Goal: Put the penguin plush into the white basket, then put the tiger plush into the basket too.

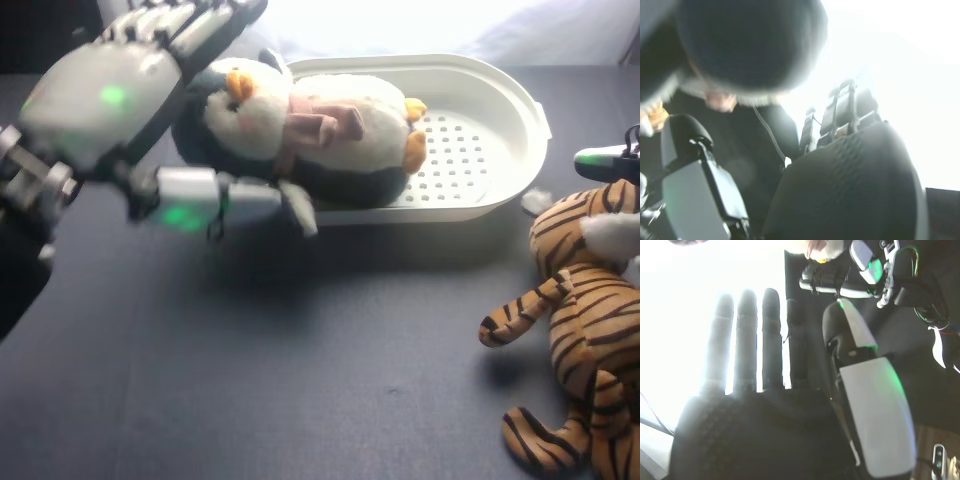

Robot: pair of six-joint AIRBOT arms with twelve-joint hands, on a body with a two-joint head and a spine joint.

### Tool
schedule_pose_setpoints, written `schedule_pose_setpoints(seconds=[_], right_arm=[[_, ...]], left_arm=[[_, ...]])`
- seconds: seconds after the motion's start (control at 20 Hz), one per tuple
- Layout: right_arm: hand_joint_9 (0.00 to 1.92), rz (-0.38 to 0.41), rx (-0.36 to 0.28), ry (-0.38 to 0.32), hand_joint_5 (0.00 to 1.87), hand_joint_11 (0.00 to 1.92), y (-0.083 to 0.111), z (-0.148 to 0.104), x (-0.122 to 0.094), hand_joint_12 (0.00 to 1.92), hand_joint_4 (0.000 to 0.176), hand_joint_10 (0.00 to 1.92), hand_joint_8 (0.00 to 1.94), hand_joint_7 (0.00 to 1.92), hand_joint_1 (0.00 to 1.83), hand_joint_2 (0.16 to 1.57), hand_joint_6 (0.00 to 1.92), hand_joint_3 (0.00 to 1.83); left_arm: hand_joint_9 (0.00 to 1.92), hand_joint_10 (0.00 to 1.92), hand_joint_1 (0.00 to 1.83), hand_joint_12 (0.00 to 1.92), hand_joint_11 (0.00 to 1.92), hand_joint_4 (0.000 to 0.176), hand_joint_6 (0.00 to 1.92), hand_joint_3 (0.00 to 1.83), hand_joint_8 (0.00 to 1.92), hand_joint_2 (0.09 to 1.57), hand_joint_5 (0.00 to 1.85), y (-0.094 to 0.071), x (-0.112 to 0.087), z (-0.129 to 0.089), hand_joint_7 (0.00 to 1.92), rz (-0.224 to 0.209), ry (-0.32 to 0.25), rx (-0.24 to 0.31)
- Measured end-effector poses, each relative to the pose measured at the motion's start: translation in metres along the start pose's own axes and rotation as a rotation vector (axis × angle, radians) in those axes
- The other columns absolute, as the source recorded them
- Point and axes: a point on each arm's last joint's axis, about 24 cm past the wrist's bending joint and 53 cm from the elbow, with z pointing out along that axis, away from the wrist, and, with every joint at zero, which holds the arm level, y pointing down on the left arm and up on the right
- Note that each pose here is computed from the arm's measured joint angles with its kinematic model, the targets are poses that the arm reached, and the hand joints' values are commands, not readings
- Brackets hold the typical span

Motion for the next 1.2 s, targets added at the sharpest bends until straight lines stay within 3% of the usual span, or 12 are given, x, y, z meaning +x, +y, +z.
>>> schedule_pose_setpoints(seconds=[0.2,0.25,0.5,0.55,0.6,0.75,0.85,0.9,0.95,1.0,1.05,1.2], right_arm=[[0.54,-0.057,-0.062,0.058,0.36,0.55,0.024,-0.004,0.000,0.10,0.068,0.00,0.00,0.42,0.79,1.07,0.00,0.00],[0.55,-0.070,-0.054,0.108,0.37,0.54,0.023,-0.005,0.010,0.10,0.076,0.01,0.01,0.43,0.85,1.04,0.00,0.00],[0.54,-0.105,0.094,0.243,0.35,0.46,-0.016,-0.011,0.037,0.09,0.084,0.01,0.00,0.41,0.89,1.03,0.00,0.00],[0.61,-0.118,0.129,0.271,0.38,0.41,-0.026,-0.013,0.040,0.33,0.063,0.02,0.00,0.45,0.96,1.00,0.00,0.00],[0.61,-0.129,0.148,0.293,0.38,0.41,-0.032,-0.015,0.044,0.33,0.063,0.02,0.00,0.45,0.96,1.00,0.00,0.00],[0.76,-0.151,0.197,0.347,0.46,0.45,-0.051,-0.014,0.058,1.15,0.022,0.03,0.00,0.50,1.14,0.93,0.00,0.00],[0.79,-0.159,0.201,0.367,0.46,0.52,-0.056,-0.007,0.067,1.15,0.021,0.04,0.00,0.49,1.16,0.93,0.00,0.00],[0.85,-0.157,0.195,0.365,0.48,0.61,-0.056,-0.002,0.070,1.11,0.003,0.06,0.00,0.49,1.21,0.92,0.00,0.00],[0.99,-0.165,0.185,0.365,0.55,0.80,-0.056,0.004,0.074,1.18,0.000,0.16,0.01,0.54,1.28,0.94,0.00,0.00],[0.99,-0.169,0.181,0.369,0.55,0.80,-0.056,0.006,0.078,1.18,0.000,0.16,0.01,0.54,1.28,0.94,0.00,0.00],[1.09,-0.183,0.175,0.373,0.99,0.92,-0.055,0.008,0.081,1.20,0.000,1.06,0.89,0.87,1.43,1.07,0.41,0.00],[0.94,-0.187,0.176,0.373,1.13,0.86,-0.055,0.011,0.081,1.26,0.000,1.35,1.09,0.91,1.39,1.10,0.50,0.00]], left_arm=[[0.00,0.00,0.67,0.00,0.00,0.176,0.00,0.00,0.00,0.78,0.00,-0.015,0.009,-0.033,0.00,0.006,0.011,0.037],[0.00,0.00,0.65,0.00,0.00,0.176,0.00,0.00,0.00,0.75,0.00,-0.014,0.016,-0.040,0.00,-0.012,0.030,0.032],[0.00,0.00,0.72,0.00,0.00,0.176,0.00,0.00,0.00,0.76,0.00,-0.036,0.025,-0.048,0.00,-0.003,0.090,0.099],[0.00,0.00,0.75,0.00,0.00,0.176,0.00,0.00,0.00,0.76,0.00,-0.036,0.027,-0.051,0.00,-0.004,0.099,0.098],[0.00,0.00,0.75,0.00,0.00,0.176,0.00,0.00,0.00,0.76,0.00,-0.035,0.028,-0.052,0.00,-0.006,0.105,0.095],[0.00,0.00,0.72,0.00,0.00,0.176,0.00,0.00,0.00,0.75,0.00,-0.034,0.028,-0.053,0.00,-0.015,0.108,0.092],[0.00,0.00,0.72,0.00,0.00,0.176,0.00,0.00,0.00,0.75,0.00,-0.037,0.027,-0.053,0.00,-0.014,0.103,0.103],[0.00,0.00,0.70,0.00,0.00,0.164,0.00,0.00,0.00,0.75,0.00,-0.038,0.026,-0.053,0.00,-0.013,0.099,0.109],[0.00,0.00,0.68,0.00,0.00,0.116,0.00,0.00,0.00,0.76,0.00,-0.040,0.025,-0.053,0.00,-0.015,0.092,0.114],[0.00,0.00,0.68,0.00,0.00,0.116,0.00,0.00,0.00,0.76,0.00,-0.040,0.024,-0.053,0.00,-0.020,0.088,0.116],[0.00,0.00,0.69,0.00,0.00,0.108,0.00,0.00,0.00,0.78,0.00,-0.040,0.023,-0.053,0.00,-0.022,0.087,0.115],[0.00,0.00,0.70,0.00,0.00,0.114,0.00,0.00,0.00,0.77,0.00,-0.040,0.023,-0.053,0.00,-0.023,0.086,0.116]])
